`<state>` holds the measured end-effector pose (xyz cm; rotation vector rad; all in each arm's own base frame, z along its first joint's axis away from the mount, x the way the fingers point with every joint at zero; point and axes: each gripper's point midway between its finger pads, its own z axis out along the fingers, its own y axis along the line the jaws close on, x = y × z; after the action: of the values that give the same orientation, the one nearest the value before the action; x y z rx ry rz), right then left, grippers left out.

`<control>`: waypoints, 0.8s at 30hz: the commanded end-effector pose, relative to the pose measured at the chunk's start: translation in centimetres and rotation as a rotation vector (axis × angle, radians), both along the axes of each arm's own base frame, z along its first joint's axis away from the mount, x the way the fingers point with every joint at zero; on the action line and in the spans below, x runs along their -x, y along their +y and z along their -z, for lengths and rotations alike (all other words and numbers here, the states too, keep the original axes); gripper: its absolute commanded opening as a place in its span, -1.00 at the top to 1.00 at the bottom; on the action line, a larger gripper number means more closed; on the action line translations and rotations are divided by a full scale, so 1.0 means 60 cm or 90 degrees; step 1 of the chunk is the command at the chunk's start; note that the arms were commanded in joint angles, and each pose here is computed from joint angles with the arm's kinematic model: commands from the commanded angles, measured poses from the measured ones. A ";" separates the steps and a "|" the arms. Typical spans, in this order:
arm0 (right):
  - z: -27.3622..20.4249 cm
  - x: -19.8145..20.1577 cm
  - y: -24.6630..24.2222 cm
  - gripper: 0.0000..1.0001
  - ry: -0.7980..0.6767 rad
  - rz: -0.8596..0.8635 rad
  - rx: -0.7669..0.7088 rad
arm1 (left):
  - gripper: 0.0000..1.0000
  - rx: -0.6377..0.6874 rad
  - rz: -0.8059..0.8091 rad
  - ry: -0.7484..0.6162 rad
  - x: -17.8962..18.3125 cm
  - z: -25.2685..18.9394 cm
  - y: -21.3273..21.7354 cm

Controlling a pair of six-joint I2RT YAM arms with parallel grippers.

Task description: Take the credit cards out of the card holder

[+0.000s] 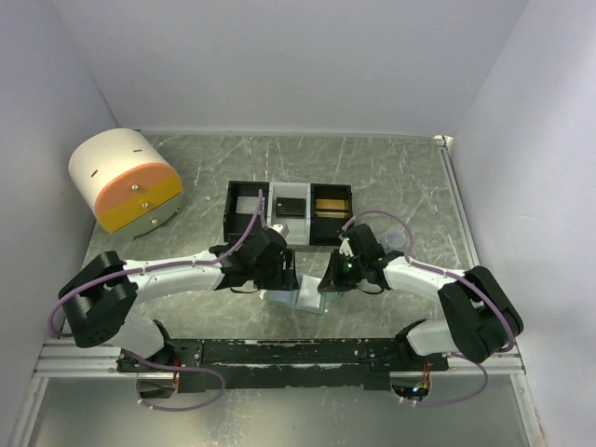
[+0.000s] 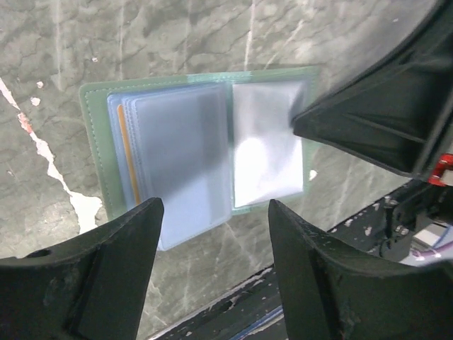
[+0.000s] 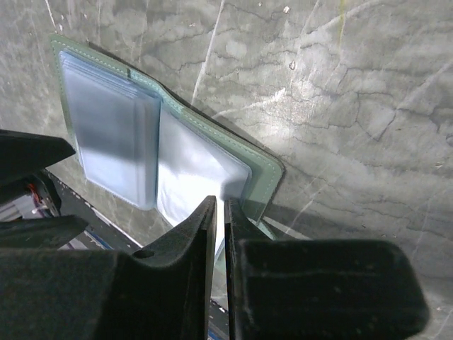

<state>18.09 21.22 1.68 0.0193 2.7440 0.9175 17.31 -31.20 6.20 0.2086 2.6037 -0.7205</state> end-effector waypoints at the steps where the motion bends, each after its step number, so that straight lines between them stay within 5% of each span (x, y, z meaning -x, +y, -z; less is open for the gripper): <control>1: 0.010 -0.003 -0.011 0.78 -0.009 0.006 0.027 | -0.42 -0.040 -0.005 -0.003 -0.014 0.007 0.002; 24: 0.018 0.003 -0.010 0.78 0.004 0.004 0.024 | -0.13 -0.095 -0.003 0.036 -0.009 0.045 0.006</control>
<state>18.23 21.20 1.60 0.0212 2.7406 0.9124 17.97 -30.61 4.07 0.2279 2.6950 -0.5375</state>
